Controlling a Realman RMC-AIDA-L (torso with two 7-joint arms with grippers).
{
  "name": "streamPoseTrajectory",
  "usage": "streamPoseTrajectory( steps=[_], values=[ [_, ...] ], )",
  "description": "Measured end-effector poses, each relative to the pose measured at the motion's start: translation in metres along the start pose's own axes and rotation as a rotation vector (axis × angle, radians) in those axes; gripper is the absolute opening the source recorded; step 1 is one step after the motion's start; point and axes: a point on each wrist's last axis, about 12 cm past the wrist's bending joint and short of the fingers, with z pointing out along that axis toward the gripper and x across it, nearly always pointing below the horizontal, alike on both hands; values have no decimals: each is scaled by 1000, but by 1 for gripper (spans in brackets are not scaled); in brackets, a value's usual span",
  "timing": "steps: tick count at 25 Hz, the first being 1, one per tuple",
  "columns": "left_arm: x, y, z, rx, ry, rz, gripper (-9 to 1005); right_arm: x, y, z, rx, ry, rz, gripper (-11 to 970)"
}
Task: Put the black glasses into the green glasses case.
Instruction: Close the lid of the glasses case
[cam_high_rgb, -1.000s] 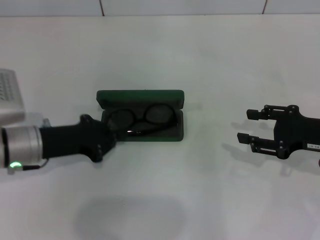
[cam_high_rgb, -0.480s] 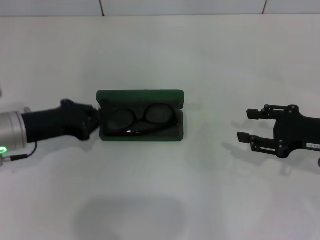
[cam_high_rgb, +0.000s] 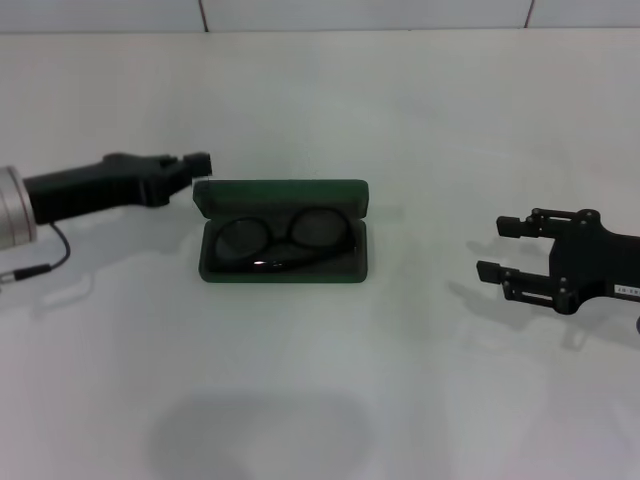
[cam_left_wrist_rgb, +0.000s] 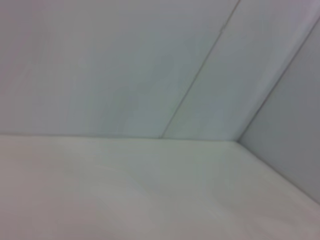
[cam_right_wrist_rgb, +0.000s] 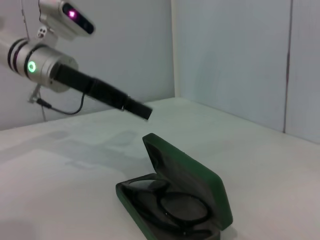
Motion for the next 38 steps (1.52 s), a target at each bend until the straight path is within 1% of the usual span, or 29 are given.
streamPoseTrajectory(
  steps=[3, 5, 10, 14, 17, 20, 25, 31, 38],
  values=[
    [-18, -6, 1, -17, 0, 8, 64, 1, 0, 0, 1, 0, 1, 601],
    [-31, -11, 6, -39, 33, 4, 64, 1, 0, 0, 1, 1, -4, 601],
    [-56, -26, 32, -105, 115, -10, 66, 3, 0, -1, 4, -1, 0, 601],
    [-68, -40, 55, -206, 219, -4, 67, 5, 1, -2, 8, -1, 3, 601],
    [-69, -50, 74, -277, 295, -3, 68, 6, 2, -2, 11, 0, 6, 601],
    [-68, -54, 81, -298, 311, -15, 69, 8, 2, -3, 15, 0, 12, 601],
    [-66, -53, 82, -307, 289, -31, 71, 11, 3, -4, 22, -4, 9, 601],
    [-51, -49, 84, -329, 294, -37, 73, 11, 2, -4, 25, -10, 12, 601],
    [-43, -48, 84, -343, 293, -14, 75, 11, 2, -5, 30, -8, 12, 603]
  ],
)
